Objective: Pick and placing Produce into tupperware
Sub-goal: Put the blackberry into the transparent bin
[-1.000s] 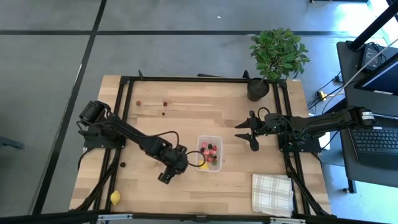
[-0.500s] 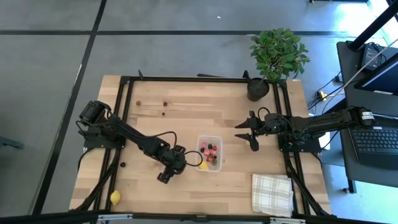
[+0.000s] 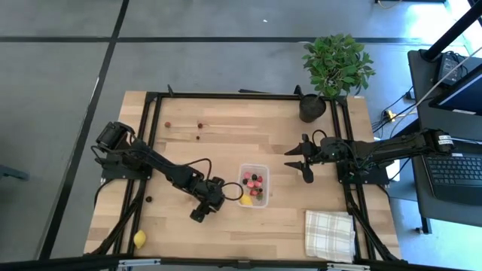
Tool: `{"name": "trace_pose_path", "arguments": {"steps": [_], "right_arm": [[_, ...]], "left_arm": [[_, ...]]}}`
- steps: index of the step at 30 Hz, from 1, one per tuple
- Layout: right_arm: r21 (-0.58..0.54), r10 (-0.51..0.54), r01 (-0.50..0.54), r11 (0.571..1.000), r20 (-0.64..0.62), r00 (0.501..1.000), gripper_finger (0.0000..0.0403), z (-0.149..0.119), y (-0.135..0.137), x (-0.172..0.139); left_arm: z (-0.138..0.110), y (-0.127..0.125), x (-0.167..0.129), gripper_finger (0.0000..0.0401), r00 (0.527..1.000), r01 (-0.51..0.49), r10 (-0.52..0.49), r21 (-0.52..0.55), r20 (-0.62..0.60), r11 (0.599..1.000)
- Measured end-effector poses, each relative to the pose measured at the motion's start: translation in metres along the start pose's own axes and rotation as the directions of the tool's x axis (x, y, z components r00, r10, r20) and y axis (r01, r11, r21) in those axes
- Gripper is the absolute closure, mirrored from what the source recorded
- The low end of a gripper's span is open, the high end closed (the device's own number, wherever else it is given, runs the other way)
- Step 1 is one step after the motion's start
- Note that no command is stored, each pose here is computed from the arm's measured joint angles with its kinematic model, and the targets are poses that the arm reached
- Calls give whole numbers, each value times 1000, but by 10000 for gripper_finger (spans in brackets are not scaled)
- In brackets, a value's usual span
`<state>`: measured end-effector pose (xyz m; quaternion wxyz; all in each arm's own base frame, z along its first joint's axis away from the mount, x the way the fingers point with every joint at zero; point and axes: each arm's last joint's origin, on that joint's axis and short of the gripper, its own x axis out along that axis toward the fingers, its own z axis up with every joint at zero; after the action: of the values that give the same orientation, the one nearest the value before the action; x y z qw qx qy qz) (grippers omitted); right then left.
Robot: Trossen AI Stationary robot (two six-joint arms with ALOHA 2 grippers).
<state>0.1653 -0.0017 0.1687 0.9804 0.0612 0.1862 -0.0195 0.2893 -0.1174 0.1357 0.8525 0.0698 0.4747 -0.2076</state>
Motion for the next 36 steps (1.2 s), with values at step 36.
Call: {"name": "trace_pose_path", "arguments": {"steps": [36], "right_arm": [[7,1,-1,1000,9,1000,205,1,0,0]], "left_arm": [[-1,12,1,302,1000,13,-13,-47,18,999]]}}
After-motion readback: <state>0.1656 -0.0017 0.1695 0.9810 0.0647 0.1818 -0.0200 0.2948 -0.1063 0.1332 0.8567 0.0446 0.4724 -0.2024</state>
